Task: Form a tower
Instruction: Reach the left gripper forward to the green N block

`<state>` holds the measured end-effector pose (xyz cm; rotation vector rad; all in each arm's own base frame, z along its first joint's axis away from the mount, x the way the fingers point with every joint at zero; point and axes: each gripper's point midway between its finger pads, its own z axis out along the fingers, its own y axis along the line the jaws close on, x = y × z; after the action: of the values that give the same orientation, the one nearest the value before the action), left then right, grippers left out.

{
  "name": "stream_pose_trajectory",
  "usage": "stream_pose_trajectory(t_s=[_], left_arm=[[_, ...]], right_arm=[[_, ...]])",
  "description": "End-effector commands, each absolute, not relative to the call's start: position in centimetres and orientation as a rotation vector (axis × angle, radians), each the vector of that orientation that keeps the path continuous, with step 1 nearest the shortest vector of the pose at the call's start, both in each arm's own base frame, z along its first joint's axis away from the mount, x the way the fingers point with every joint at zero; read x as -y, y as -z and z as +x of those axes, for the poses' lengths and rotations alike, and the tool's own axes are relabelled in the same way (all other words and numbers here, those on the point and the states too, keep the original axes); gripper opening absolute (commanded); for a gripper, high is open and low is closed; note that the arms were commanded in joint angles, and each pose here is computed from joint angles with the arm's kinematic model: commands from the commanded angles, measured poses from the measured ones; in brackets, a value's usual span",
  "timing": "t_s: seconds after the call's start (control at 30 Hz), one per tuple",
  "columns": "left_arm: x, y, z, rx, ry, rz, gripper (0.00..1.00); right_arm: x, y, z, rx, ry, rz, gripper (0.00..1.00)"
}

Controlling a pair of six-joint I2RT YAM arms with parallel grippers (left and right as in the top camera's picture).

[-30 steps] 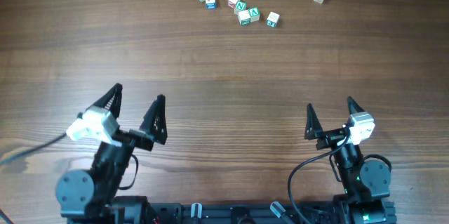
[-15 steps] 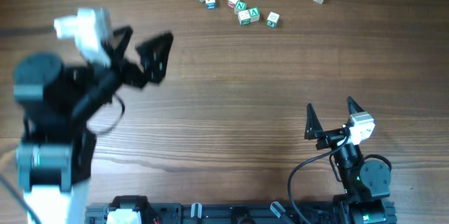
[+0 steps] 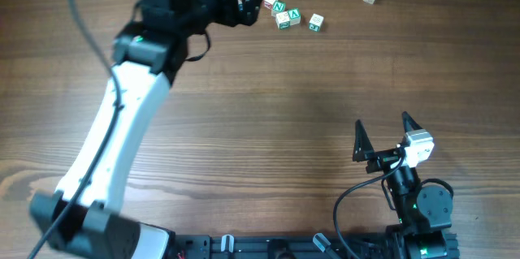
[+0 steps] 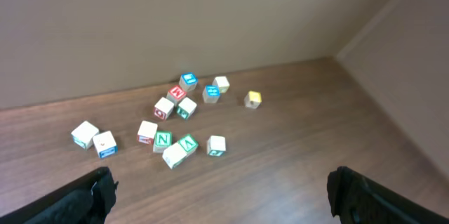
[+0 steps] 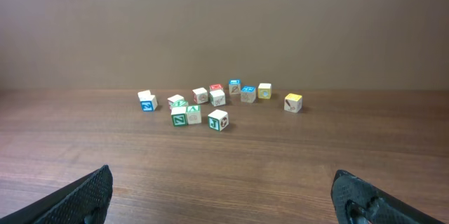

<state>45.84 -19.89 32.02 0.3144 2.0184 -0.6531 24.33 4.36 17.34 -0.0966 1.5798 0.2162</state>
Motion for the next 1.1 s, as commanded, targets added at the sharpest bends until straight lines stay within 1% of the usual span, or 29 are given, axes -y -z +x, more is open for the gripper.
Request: stream_pose_trajectory(t_s=[0.0,0.17,0.3,0.37,0.43,0.5,0.77,0.9,1.07], left_arm=[[21.4,-29.7,47.0,-2.045,0.597,0.372,1.0],[22.4,-28.5,47.9,-2.046,0.617,0.379,1.0],[22.5,-28.3,50.5,-1.99,0.607,0.297,1.0],[22.6,-27.3,52.1,-1.964,0.588,0.276,1.0],[22.9,-25.9,53.2,-1.97,0.601,0.243,1.0],[23.3,-23.3,54.7,-1.99,0.624,0.185,1.0],[24.6,-17.2,58.3,-1.985,0.746,0.012,1.0],[26.3,-13.6,59.3,-2.014,0.773,0.004,0.98],[29.4,-9.8,59.1,-2.039,0.804,0.022,0.96]], right_arm=[[-4.4,-17.4,24.3,-1.574,-0.209,-0.111,1.0],[-4.4,-17.4,24.3,-1.574,-0.209,-0.111,1.0],[-4.4,-17.4,24.3,-1.574,-0.209,-0.111,1.0],[-4.4,-17.4,24.3,-1.574,-0.209,-0.111,1.0],[-4.4,-17.4,24.3,-1.574,-0.209,-0.111,1.0],[-4.4,-17.4,24.3,-1.574,-0.209,-0.111,1.0],[-4.4,-17.4,24.3,-1.574,-0.209,-0.111,1.0],[-4.4,-17.4,24.3,-1.574,-0.209,-0.111,1.0],[-4.4,-17.4,24.3,-1.574,-0.209,-0.111,1.0]])
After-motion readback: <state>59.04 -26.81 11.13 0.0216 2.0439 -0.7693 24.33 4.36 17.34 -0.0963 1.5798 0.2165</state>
